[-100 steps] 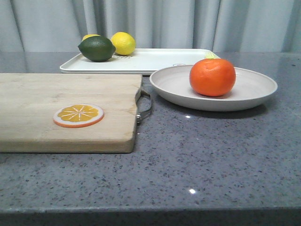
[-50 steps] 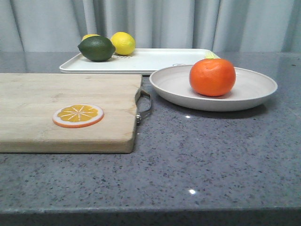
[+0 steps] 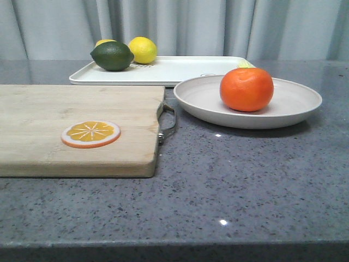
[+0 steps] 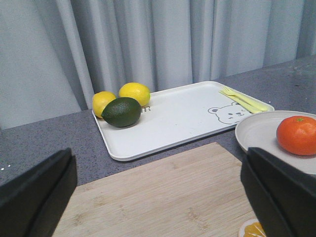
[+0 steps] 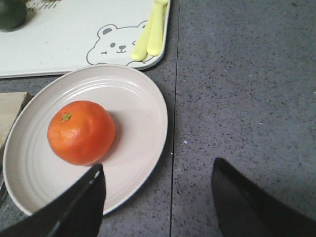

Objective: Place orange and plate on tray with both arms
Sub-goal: 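Move the right gripper down to the plate rim farthest from the board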

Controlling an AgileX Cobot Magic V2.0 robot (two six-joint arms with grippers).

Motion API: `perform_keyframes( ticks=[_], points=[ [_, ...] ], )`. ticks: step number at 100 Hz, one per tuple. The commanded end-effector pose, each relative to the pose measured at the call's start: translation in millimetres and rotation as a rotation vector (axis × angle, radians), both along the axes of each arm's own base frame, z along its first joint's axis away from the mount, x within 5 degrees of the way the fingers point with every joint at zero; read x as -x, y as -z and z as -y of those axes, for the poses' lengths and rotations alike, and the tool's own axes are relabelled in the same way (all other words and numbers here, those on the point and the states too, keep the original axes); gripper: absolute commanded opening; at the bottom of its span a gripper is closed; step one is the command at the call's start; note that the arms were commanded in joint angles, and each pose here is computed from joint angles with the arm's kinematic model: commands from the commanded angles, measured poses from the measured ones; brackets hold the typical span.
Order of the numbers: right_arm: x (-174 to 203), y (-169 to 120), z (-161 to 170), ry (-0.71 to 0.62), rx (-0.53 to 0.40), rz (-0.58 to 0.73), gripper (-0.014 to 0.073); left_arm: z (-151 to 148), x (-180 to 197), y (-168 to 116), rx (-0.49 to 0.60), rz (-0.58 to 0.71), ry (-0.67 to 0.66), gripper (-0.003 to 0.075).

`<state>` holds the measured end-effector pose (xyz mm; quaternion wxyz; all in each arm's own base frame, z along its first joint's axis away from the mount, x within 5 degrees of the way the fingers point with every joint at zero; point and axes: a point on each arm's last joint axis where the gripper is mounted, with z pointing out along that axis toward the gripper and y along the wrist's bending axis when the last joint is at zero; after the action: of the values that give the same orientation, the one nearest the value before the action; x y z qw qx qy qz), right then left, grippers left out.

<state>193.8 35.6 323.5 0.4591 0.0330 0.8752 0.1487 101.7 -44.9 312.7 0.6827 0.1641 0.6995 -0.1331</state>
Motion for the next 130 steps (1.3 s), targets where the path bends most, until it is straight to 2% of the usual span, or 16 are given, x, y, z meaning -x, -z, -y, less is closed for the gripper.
perform_keyframes(
  ticks=[1, 22, 43, 64, 92, 101, 130],
  points=[
    [-19, -15, -3, 0.007, -0.017, 0.084, 0.0477, -4, -2, -13, 0.027, 0.063, -0.047, 0.0639],
    [-54, 2, -27, -0.065, -0.007, 0.008, 0.0477, -4, -2, -13, 0.027, 0.063, -0.047, 0.0639],
    [-79, 30, -35, -0.062, 0.001, -0.069, 0.0477, -4, -2, -13, 0.027, 0.063, -0.047, 0.0639],
    [-91, 52, -38, -0.061, 0.014, -0.144, 0.0477, -4, -2, -13, 0.027, 0.063, -0.047, 0.0639],
    [-96, 64, -39, -0.059, 0.021, -0.179, 0.0473, -4, -2, -13, 0.027, 0.063, -0.047, 0.0639],
    [-98, 67, -39, -0.059, 0.022, -0.191, 0.0418, -4, -2, -13, 0.027, 0.063, -0.047, 0.0639],
    [-102, 75, -40, -0.045, -0.001, -0.217, 0.0120, -4, -2, -11, 0.024, 0.056, -0.047, 0.0639]
  ],
)
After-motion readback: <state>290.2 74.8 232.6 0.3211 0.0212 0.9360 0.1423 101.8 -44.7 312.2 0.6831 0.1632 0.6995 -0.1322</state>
